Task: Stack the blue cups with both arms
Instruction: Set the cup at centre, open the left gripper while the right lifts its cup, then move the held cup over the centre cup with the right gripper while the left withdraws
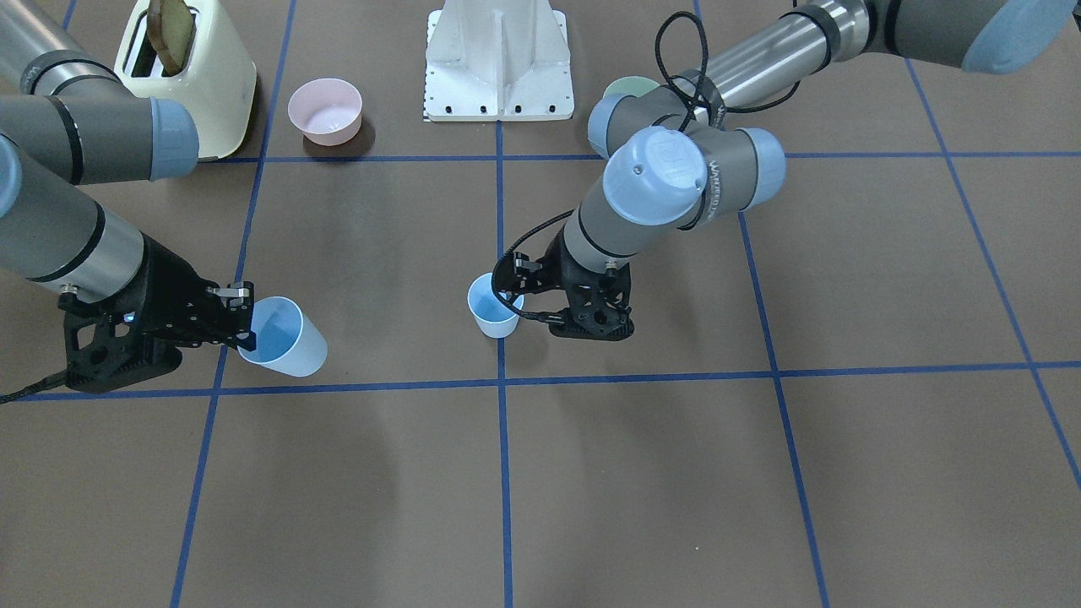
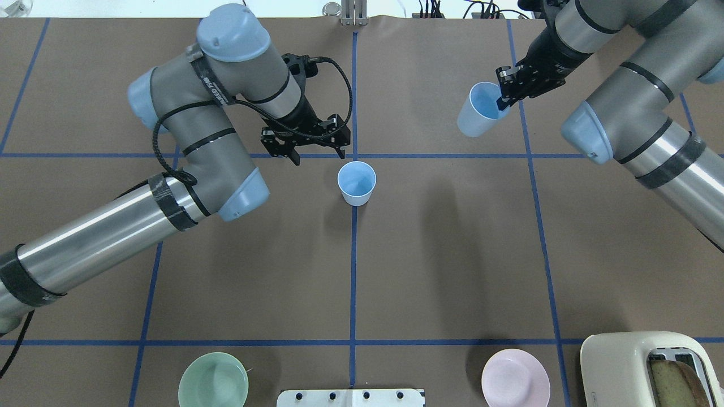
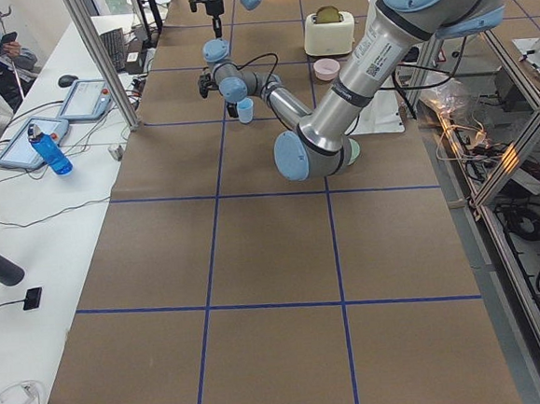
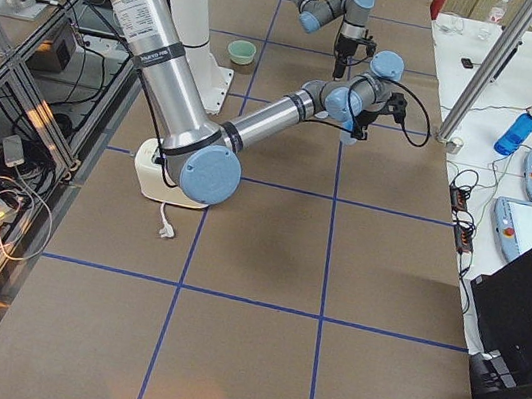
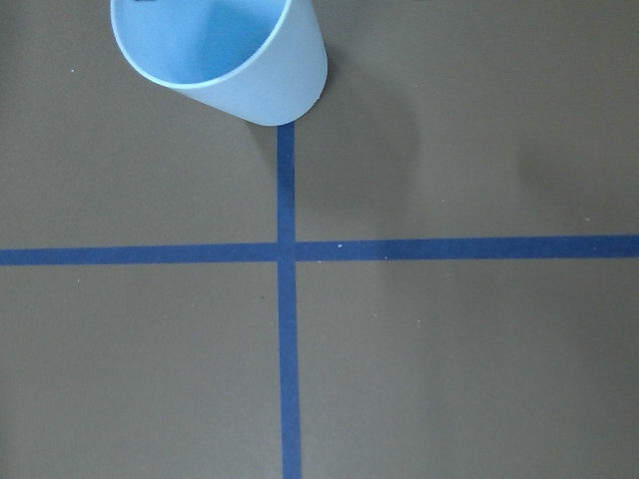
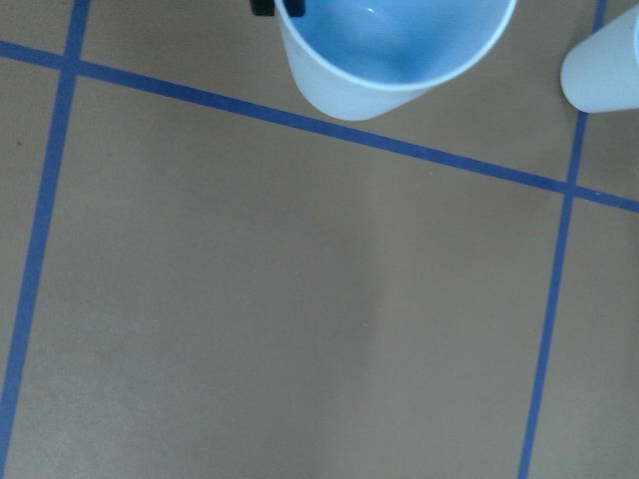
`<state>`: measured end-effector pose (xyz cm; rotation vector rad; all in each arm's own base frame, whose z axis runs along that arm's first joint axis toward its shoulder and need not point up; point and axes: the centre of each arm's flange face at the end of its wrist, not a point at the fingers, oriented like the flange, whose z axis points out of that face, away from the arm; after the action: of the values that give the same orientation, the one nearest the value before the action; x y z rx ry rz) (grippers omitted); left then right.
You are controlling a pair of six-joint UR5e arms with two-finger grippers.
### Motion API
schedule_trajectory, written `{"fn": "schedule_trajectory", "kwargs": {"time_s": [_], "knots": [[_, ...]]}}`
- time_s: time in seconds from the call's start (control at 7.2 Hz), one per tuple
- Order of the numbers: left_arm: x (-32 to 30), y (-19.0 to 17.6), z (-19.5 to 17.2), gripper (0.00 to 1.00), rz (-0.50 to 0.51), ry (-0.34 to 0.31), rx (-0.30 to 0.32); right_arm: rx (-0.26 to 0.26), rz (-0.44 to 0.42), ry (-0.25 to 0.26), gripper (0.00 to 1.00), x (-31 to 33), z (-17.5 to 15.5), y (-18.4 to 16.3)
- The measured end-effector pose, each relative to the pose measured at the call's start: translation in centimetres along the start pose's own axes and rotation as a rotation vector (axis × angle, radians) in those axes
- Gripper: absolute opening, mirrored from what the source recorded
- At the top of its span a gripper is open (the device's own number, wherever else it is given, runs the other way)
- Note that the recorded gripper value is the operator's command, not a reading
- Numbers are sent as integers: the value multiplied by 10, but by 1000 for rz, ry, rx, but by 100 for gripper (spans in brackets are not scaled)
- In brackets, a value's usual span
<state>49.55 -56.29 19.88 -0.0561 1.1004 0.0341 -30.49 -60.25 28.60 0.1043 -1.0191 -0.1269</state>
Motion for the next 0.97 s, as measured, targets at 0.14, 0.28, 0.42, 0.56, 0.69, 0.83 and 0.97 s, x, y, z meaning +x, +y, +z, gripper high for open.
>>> {"fn": "schedule_trajectory", "kwargs": {"time_s": [0.14, 0.28, 0.42, 0.56, 0.69, 0.83, 0.97], "knots": [[-38, -9, -18, 98, 14, -3, -2, -4, 24, -14, 0, -23, 3, 1], [-77, -18, -38, 98, 27, -25, 3, -11, 49, -24, 0, -45, 8, 4], [-110, -26, -62, 98, 46, -65, 9, -14, 76, -30, 0, -72, 16, 8], [-141, -34, -91, 98, 83, -119, 10, -16, 102, -26, 0, -105, 24, 13], [-171, -42, -121, 98, 129, -170, 7, -27, 124, -12, 0, -143, 30, 20], [-201, -49, -144, 98, 169, -207, 4, -45, 133, 10, 0, -178, 34, 29], [-225, -53, -158, 98, 190, -227, 1, -59, 127, 36, 0, -207, 41, 40]]}}
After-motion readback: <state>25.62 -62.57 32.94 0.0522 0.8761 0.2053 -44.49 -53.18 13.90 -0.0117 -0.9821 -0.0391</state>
